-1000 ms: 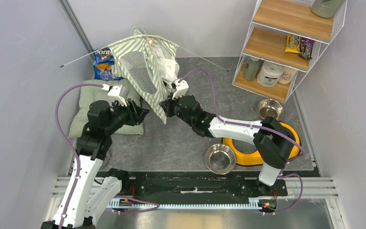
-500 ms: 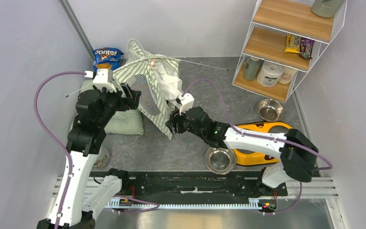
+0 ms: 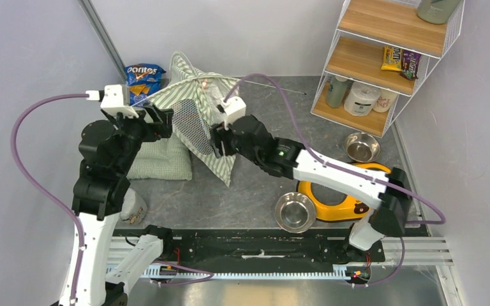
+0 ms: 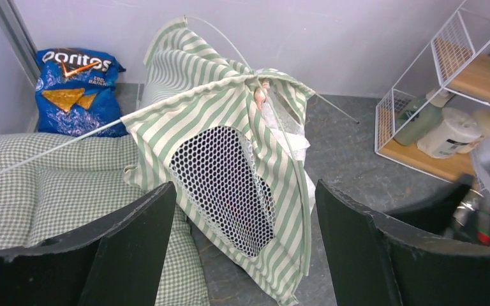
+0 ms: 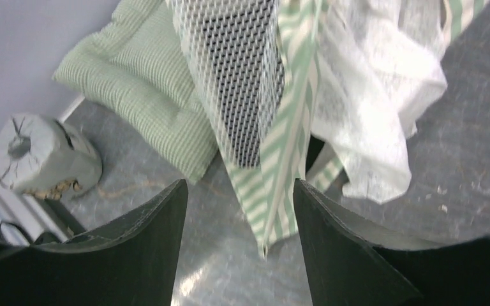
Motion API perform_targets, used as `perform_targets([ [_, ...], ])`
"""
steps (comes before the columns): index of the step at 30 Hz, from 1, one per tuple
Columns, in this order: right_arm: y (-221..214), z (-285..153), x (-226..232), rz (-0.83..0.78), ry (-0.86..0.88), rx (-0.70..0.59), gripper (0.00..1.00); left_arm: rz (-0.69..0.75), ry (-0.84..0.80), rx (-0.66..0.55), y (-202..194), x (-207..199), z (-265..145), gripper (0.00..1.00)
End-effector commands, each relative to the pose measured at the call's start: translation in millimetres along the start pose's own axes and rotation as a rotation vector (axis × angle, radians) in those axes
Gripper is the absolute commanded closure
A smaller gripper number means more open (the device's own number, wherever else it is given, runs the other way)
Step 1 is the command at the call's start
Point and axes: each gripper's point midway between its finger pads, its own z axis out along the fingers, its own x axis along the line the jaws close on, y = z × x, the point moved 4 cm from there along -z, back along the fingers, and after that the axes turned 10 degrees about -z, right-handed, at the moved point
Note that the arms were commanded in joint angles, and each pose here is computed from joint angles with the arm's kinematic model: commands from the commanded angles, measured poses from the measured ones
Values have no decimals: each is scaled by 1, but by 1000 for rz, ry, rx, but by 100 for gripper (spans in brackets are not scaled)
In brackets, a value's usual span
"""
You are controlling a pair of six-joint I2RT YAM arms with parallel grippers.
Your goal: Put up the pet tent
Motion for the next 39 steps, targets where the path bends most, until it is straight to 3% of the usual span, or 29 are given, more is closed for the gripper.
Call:
perform_targets([
  [1, 13, 31, -16, -78, -91, 47, 34, 37, 7, -57, 18, -1, -17, 14],
  [7, 21, 65, -44, -38, -174, 59, 34, 4, 28, -82, 23, 0, -21, 15],
  [13, 17, 88, -53, -59, -61, 72, 38, -15, 70, -72, 22, 5, -19, 16],
  [19, 14, 105, -42, -132, 64, 57, 58, -28, 87, -65, 23, 6, -23, 17],
  [20, 14, 106, -40, -140, 76, 55, 63, -25, 90, -65, 24, 6, -23, 17],
  [23, 19, 104, -33, -133, 117, 45, 92, -16, 91, -78, 27, 7, -28, 17],
  [25, 25, 98, -26, -126, 139, 29, 100, -6, 90, -92, 30, 6, -31, 17],
  [32, 35, 77, 6, -188, 200, -8, 100, 27, 105, -138, 43, 7, -44, 17],
  [39, 43, 56, -31, -364, 131, 5, 100, 40, 83, -111, 40, 5, -49, 17],
])
